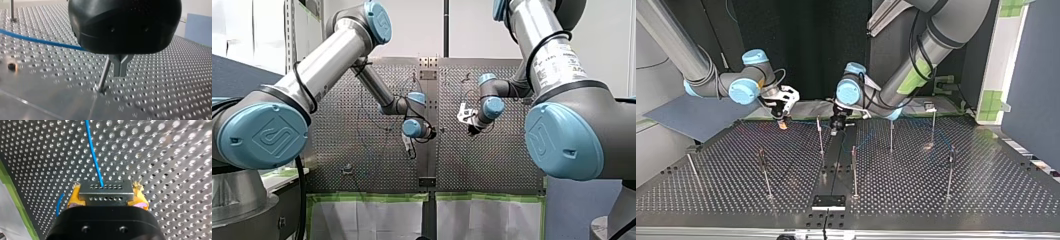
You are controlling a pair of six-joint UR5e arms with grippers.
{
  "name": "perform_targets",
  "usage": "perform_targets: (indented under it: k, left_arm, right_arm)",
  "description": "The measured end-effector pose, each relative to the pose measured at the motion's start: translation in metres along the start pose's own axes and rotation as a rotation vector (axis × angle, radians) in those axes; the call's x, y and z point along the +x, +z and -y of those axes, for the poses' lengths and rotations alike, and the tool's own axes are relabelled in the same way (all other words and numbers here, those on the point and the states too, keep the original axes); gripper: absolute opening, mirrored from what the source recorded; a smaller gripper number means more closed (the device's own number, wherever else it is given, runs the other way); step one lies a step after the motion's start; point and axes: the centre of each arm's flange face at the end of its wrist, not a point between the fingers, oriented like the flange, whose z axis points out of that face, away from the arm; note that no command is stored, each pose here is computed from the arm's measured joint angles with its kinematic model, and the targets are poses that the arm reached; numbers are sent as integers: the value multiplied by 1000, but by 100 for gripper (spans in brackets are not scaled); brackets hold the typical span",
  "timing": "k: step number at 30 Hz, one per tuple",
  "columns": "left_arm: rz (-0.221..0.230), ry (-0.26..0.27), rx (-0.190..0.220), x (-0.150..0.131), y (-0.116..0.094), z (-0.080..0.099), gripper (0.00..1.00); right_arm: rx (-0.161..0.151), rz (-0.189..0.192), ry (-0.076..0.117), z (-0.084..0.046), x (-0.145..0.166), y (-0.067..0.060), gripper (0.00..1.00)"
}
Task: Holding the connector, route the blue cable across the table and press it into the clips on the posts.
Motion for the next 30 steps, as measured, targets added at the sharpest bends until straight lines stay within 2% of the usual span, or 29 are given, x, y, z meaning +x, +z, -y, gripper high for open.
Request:
perform_targets:
  k: [9, 10, 13, 14, 15, 17, 18, 19, 24, 26, 30]
  left_arm:
    - [-21, 12, -31, -7, 9, -14, 0]
    - [-25, 16, -34, -7, 9, -15, 11]
    - [-37, 25, -45, -8, 9, -16, 11]
    - [-41, 27, -48, -8, 8, -16, 59]
    - [-46, 30, -49, -8, 7, -15, 59]
    - [-58, 36, -49, -5, 5, -11, 87]
    - [-64, 39, -49, -4, 3, -9, 87]
    - [-71, 43, -50, -3, 2, -7, 93]
    - [-104, 79, -51, -5, -6, 2, 93]
    - [-114, 90, -50, -10, -11, 7, 98]
    - [-132, 94, -49, -21, -22, 15, 98]
  right_arm:
    - [-12, -29, 11, -13, 9, 8, 0]
    - [-13, -34, 11, -14, 11, 9, 0]
    - [-18, -47, 13, -18, 16, 11, 0]
    - [-19, -50, 13, -20, 18, 11, 0]
    - [-21, -52, 13, -21, 19, 11, 0]
    - [-23, -54, 13, -23, 20, 12, 0]
    - [-25, -55, 14, -24, 20, 12, 0]
    - [-26, -55, 14, -25, 20, 12, 0]
    - [-31, -56, 17, -29, 22, 12, 0]
    - [-32, -55, 17, -30, 22, 12, 0]
    - [-33, -53, 15, -31, 22, 11, 0]
